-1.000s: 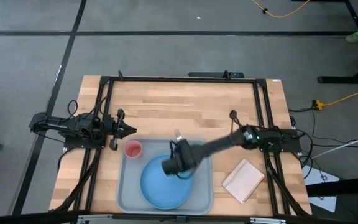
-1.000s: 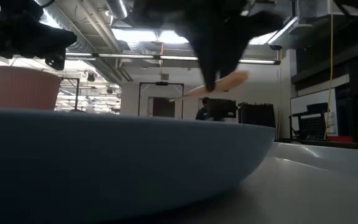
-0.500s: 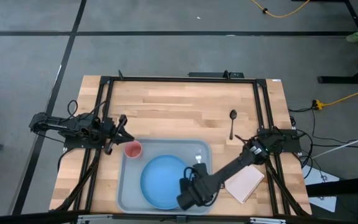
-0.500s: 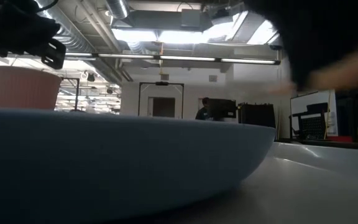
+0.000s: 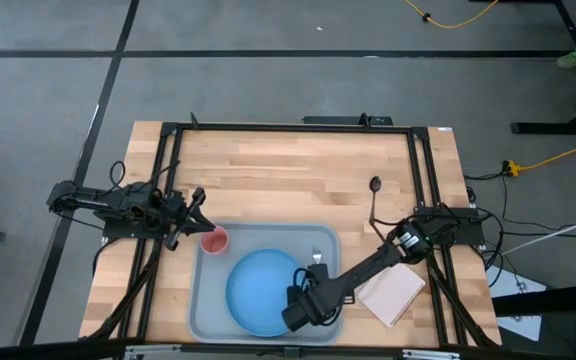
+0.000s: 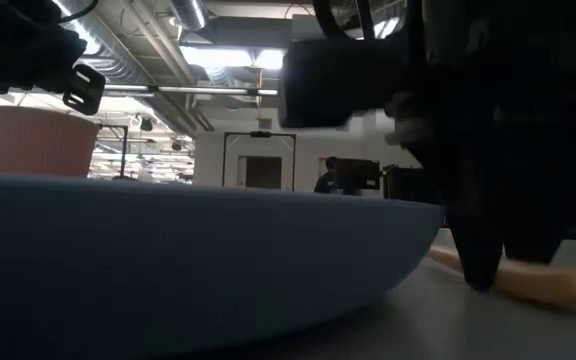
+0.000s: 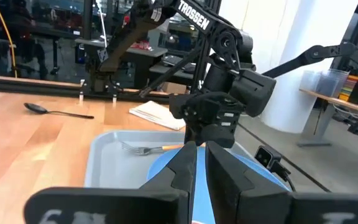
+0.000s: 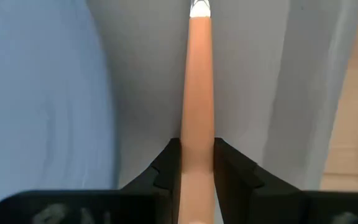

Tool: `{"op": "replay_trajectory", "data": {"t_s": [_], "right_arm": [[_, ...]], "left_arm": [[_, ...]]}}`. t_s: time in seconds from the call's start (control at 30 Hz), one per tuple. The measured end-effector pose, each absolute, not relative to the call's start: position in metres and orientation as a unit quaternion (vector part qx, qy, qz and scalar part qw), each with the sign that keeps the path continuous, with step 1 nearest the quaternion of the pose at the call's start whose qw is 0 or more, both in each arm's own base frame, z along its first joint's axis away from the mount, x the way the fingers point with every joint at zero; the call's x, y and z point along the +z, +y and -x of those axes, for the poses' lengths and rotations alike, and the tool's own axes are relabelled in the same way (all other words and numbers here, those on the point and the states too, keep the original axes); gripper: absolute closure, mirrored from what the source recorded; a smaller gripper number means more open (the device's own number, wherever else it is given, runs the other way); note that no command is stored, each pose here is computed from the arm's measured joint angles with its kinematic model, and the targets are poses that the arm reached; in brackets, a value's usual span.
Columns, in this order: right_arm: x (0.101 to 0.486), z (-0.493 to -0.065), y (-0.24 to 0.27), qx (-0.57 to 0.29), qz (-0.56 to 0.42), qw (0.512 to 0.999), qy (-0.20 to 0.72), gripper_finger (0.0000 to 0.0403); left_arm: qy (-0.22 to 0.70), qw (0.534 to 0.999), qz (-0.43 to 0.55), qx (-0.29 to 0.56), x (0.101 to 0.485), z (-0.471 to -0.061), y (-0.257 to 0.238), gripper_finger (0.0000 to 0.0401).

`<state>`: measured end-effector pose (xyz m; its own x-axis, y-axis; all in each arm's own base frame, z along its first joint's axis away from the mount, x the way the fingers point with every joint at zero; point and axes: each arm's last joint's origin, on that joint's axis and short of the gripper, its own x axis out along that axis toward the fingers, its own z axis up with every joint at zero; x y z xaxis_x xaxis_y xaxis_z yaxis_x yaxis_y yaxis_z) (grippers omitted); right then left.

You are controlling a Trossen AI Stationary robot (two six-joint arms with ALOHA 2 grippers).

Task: Pick and place plate/cup/fork/spoon on tray
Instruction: Put the orange fork to the right of the blue plate on the gray serving tray, then adjust the blue plate on the shelf

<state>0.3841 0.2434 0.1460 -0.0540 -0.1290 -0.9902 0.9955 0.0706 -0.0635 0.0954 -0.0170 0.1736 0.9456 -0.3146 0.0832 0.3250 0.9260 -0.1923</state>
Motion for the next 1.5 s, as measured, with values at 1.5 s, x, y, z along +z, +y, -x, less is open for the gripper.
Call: {"op": "replay_trajectory", "data": {"t_s": [1.5], "right_arm": [[0.199,-0.382,0.253,-0.546,-0.453,0.530,0.465,0.0289]], "left_arm": [[-0.012,0.982,0.101,-0.161,0.171,-0.096,-0.017,0.0374]]}}
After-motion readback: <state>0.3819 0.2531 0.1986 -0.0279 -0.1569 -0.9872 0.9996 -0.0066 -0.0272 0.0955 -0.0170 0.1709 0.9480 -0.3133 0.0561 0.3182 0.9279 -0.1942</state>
